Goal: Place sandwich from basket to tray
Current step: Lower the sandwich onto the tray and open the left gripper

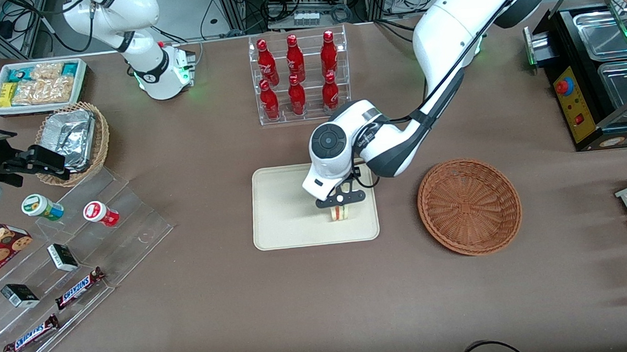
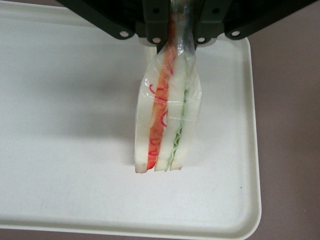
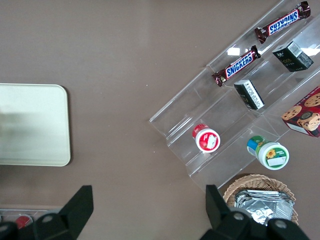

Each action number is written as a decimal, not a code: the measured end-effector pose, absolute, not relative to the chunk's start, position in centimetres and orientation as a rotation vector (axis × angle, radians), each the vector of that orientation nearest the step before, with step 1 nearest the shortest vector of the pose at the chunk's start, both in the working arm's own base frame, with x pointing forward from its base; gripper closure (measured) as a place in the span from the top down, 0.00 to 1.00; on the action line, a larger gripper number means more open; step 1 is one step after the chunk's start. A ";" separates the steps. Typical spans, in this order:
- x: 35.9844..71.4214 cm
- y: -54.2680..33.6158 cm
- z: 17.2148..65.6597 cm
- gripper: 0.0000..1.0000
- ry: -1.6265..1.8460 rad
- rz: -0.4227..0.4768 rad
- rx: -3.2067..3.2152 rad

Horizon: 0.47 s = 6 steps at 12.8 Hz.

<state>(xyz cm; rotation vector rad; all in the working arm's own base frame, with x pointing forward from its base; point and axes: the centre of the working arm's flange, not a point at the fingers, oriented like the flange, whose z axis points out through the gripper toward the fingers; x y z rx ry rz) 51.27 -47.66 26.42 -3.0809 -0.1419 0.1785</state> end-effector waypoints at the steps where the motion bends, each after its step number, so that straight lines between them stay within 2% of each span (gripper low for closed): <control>1: 51.2 -47.9 26.2 0.15 -0.142 0.171 -3.084; 6: 50.3 -49.9 25.0 0.15 -0.142 0.135 -3.079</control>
